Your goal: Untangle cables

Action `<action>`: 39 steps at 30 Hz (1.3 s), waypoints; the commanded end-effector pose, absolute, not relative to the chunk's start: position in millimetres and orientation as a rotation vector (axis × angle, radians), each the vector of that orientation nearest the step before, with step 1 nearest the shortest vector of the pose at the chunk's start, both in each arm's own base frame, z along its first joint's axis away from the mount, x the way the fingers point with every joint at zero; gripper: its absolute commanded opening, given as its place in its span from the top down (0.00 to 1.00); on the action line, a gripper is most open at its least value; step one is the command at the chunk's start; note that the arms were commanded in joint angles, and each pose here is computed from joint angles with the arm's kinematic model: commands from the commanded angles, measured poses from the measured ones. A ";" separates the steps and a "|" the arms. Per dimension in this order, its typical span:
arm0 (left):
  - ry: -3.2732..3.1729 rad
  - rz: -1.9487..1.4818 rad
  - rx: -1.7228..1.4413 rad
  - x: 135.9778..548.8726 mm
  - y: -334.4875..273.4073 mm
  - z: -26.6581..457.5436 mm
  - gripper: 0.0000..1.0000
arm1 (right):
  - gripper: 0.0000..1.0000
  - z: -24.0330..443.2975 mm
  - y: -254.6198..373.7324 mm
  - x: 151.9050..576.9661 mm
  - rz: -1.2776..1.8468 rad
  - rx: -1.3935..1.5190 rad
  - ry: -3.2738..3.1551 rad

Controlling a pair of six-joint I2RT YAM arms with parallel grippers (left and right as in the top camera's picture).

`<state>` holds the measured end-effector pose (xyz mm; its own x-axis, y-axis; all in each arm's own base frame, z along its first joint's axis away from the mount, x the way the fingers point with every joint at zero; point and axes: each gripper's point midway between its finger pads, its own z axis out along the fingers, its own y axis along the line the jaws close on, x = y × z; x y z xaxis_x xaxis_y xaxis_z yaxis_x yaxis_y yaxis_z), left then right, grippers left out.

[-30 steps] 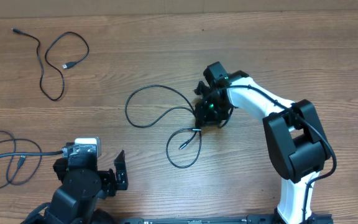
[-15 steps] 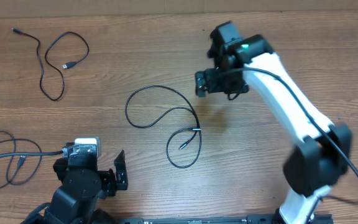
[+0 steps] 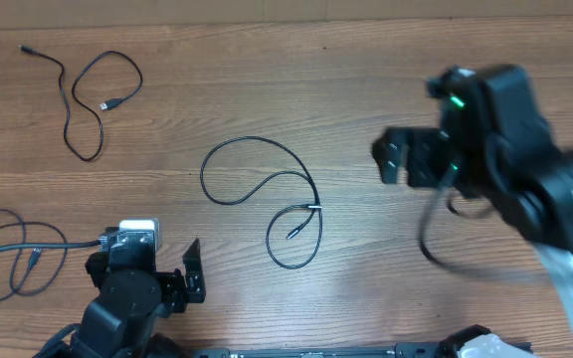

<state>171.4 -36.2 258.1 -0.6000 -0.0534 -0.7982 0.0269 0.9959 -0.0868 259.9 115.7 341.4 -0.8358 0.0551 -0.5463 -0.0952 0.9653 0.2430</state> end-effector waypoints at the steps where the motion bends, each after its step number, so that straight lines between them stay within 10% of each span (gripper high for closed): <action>1: 2.206 -0.176 -0.016 171.5 -44.2 260.4 0.00 | 0.00 369.8 101.6 236.0 0.383 0.018 2.440; 15: 2.024 -0.671 -0.240 204.8 -102.9 312.7 0.00 | 0.00 400.7 64.1 154.7 0.435 0.044 2.288; 39: 2.590 -0.409 -0.014 319.3 -252.8 84.5 0.18 | 0.00 391.6 61.3 147.9 0.417 0.045 2.336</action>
